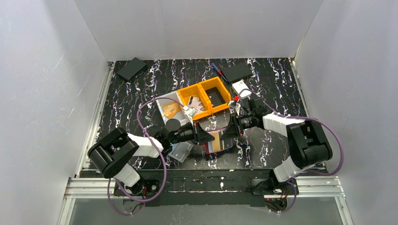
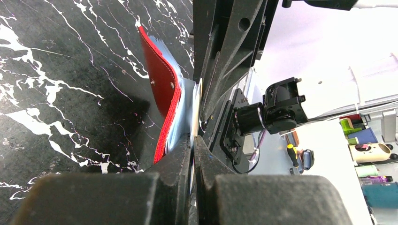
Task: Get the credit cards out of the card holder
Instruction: Remove the credit card from the card holder.
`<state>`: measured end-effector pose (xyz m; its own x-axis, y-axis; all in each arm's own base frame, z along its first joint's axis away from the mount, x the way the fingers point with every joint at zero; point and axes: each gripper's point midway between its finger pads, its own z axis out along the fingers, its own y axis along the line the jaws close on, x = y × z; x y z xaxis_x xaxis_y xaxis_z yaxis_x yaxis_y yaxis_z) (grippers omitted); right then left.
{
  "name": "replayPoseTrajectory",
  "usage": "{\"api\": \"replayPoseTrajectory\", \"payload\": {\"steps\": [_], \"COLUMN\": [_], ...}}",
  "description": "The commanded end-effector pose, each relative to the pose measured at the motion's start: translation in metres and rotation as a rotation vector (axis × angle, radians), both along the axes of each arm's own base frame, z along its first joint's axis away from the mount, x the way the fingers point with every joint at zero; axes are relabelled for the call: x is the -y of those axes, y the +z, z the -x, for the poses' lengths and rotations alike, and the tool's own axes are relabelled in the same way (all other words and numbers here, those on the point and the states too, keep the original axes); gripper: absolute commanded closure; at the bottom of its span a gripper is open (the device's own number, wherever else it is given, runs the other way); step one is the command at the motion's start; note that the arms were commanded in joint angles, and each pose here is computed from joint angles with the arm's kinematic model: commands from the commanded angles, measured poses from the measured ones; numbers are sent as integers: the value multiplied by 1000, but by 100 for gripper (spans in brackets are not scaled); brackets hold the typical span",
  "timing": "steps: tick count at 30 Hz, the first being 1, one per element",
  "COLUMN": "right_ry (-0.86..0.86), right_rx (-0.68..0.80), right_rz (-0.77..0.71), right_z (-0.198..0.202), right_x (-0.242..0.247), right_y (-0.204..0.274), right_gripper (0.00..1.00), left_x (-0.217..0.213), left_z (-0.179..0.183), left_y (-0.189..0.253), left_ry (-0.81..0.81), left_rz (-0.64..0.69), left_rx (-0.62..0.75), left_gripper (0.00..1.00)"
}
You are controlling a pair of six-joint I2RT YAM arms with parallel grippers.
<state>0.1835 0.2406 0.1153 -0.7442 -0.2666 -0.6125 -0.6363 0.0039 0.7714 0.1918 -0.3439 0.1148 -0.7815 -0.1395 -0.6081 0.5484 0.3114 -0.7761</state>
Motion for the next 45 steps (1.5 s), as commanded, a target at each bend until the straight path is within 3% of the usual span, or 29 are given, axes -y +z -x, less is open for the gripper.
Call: {"api": "replayPoseTrajectory", "payload": {"steps": [1,5,8,11,17,21,23,28,34,45], "right_ry": [42,40,39,28,9,5,3,-7,-74,-146], "right_rx": [49,49,51,57,50,45,44,42,36,77], "right_rz": [-87,-84,-83,-67,-36,-29,-26,-11,62,184], "right_z": [-3,-3,-3,-5,-9,-10,-10,-13,-26,-43], "right_x": [-3,-3,-3,-3,-3,-3,-3,-3,3,17], "right_y": [28,28,28,26,18,16,15,12,-1,-21], "right_gripper": [84,86,99,99,99,99,99,99,99,99], "left_x": [-4,-10,-14,-16,-17,-17,-17,-16,-25,-45], "left_z": [-6,-10,-12,-12,-11,-8,-7,-5,-10,-15], "left_y": [-3,-11,-15,-17,-11,-9,-9,-11,-19,-64], "left_ry": [27,62,80,87,75,55,45,28,63,163], "left_rz": [-1,-15,-22,-21,7,20,27,40,29,-59], "left_rx": [5,-19,-39,-51,-64,-81,-85,-95,-102,-244], "left_gripper": [100,100,100,100,84,81,83,100,100,100]}}
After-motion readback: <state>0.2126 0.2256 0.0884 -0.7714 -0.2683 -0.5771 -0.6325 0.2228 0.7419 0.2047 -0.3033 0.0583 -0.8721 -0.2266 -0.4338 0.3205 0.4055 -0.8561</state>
